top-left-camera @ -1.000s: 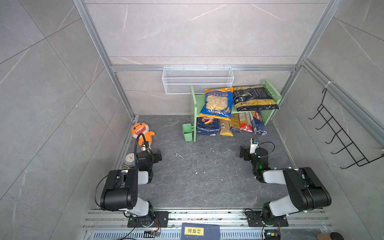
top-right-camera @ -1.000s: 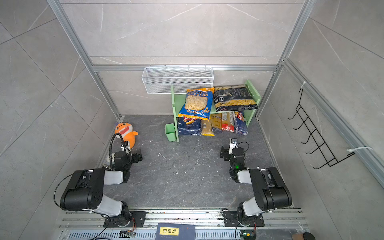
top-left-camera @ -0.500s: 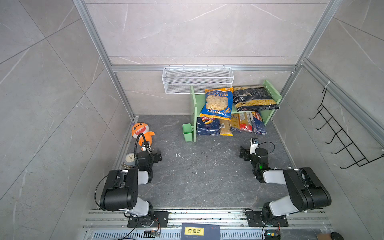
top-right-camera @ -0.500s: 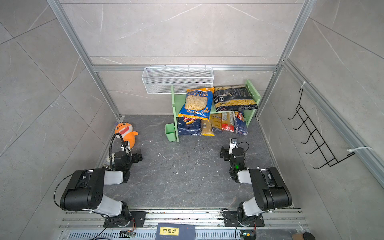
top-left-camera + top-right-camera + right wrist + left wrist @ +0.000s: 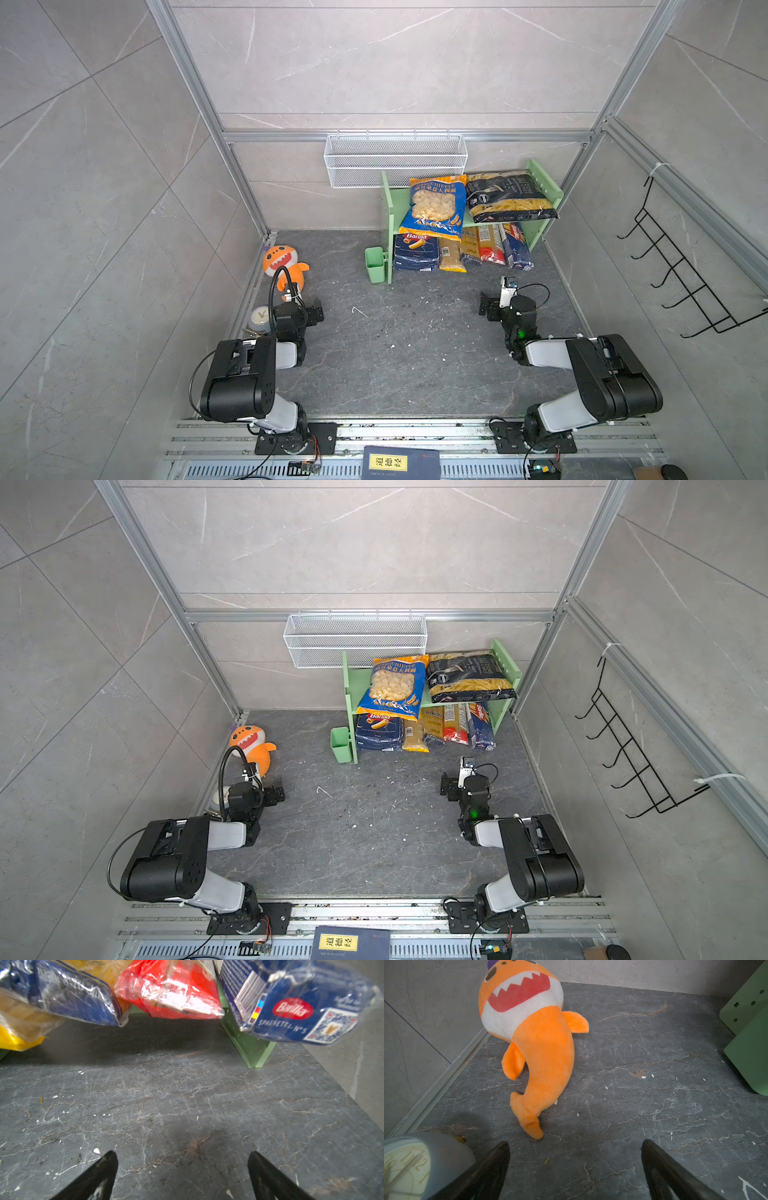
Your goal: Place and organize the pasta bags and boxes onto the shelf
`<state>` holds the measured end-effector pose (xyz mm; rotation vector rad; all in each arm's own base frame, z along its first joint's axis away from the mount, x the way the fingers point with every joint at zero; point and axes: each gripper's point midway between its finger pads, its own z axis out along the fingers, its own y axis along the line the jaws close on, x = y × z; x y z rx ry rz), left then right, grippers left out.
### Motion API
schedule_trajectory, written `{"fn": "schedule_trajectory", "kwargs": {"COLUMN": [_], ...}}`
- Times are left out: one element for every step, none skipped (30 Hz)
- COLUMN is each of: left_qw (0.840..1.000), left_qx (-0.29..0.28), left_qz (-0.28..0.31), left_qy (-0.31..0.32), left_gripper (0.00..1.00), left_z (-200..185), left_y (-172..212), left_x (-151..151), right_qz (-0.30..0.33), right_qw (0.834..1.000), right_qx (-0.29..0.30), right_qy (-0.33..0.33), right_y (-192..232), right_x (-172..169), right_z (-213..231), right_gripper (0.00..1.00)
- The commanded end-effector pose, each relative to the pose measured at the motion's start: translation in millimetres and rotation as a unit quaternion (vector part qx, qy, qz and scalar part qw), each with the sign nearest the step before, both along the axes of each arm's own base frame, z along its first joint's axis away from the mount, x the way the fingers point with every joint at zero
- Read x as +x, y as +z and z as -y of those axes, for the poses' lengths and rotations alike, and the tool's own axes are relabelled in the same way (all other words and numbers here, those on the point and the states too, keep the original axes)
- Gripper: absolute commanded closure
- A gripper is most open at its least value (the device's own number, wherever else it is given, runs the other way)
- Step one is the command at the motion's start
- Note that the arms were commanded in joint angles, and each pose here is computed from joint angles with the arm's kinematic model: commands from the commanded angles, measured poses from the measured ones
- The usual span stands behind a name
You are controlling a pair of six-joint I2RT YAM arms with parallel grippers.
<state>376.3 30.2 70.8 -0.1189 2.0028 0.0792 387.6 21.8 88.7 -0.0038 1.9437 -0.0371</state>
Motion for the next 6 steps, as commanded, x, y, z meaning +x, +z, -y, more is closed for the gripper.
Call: {"fn": "schedule_trajectory", "kwargs": {"left_qw": [1.000,1.000,1.000,1.000,1.000,1.000], "left_qx": [0.002,0.002,0.002,0.002,0.002,0.002], "left_qz": [0.025,0.024,0.024,0.024,0.025,0.024], "left_qy": [-0.004,-0.004,-0.004,-0.004,-0.004,-0.004], "left_gripper": [0.00,0.00,0.00,0.00,0.00,0.00], "left_z": [0.1,0.1,0.1,0.0,0.1,0.1], "left_y": [15.3,15.0,14.8,14.7,15.3,14.9], "left_x": [8.5,8.5,8.5,8.4,8.7,8.6], "right_qz": [0.009,0.009,0.009,0.009,0.009,0.009], "right_qw": [1.000,1.000,1.000,1.000,1.000,1.000], "right_qx": [-0.007,-0.006,-0.007,-0.007,-0.006,-0.007], "right_qy": [0.005,0.005,0.005,0.006,0.006,0.006], "right_y": [3.3,3.2,3.0,3.1,3.1,3.2], "right_x": [1.4,1.3,1.2,1.3,1.4,1.3], "right_z": [-0.5,-0.7,-0.2,-0.6,-0.7,-0.8], "right_gripper": [0.01,0.01,0.01,0.01,0.01,0.01]}}
